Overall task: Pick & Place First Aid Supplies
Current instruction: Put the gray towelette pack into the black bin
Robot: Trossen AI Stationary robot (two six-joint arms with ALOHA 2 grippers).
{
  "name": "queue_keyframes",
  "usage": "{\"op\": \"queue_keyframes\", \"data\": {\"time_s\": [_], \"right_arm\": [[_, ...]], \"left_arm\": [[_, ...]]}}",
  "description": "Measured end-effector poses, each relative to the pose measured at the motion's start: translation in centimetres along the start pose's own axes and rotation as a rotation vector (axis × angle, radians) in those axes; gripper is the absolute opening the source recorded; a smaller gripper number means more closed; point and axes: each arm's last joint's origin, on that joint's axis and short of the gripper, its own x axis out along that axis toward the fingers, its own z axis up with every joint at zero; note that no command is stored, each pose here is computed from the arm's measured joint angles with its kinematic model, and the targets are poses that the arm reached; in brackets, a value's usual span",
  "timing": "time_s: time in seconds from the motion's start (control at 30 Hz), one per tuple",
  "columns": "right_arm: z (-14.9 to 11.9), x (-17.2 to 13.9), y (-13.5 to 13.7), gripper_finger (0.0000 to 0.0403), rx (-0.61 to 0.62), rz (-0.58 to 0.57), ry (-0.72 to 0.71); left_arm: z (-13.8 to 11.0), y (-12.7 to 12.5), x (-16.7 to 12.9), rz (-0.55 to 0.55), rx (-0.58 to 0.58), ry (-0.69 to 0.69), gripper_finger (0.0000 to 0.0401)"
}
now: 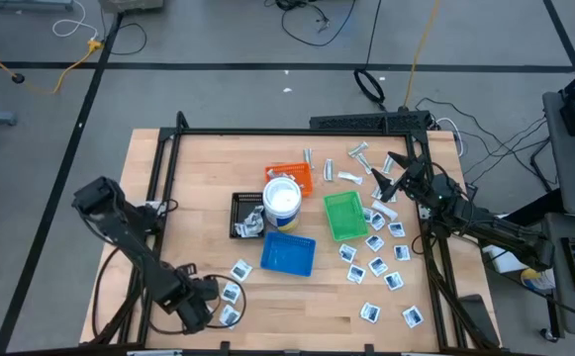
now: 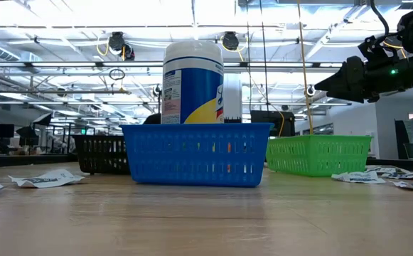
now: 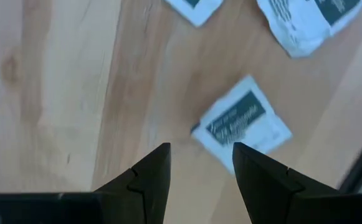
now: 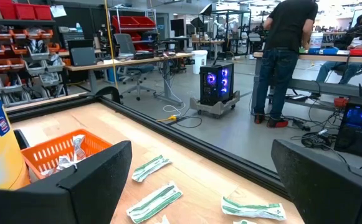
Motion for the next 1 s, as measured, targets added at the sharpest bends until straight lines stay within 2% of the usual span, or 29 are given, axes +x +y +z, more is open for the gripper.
{"op": "queue_keyframes", "data": {"time_s": [0.3, 0.5, 0.6, 0.8, 1.0], "right_arm": [[0.0, 0.0, 0.0, 0.0380, 0.000, 0.000, 0.000], [0.0, 0.0, 0.0, 0.0380, 0.000, 0.000, 0.000], [0.0, 0.0, 0.0, 0.0380, 0.000, 0.000, 0.000], [0.0, 0.0, 0.0, 0.0380, 0.000, 0.000, 0.000], [0.0, 0.0, 0.0, 0.0380, 0.000, 0.000, 0.000]], "left_arm": [[0.2, -0.5, 2.5, 0.078, -0.014, -0.018, 0.0175], [0.3, -1.0, 3.5, 0.079, 0.047, -0.036, 0.0170], [0.3, -1.0, 3.5, 0.071, 0.072, -0.024, 0.0136], [0.3, -1.0, 3.6, 0.076, 0.084, -0.022, 0.0020], [0.2, -1.0, 3.6, 0.067, 0.096, -0.011, 0.0004]]}}
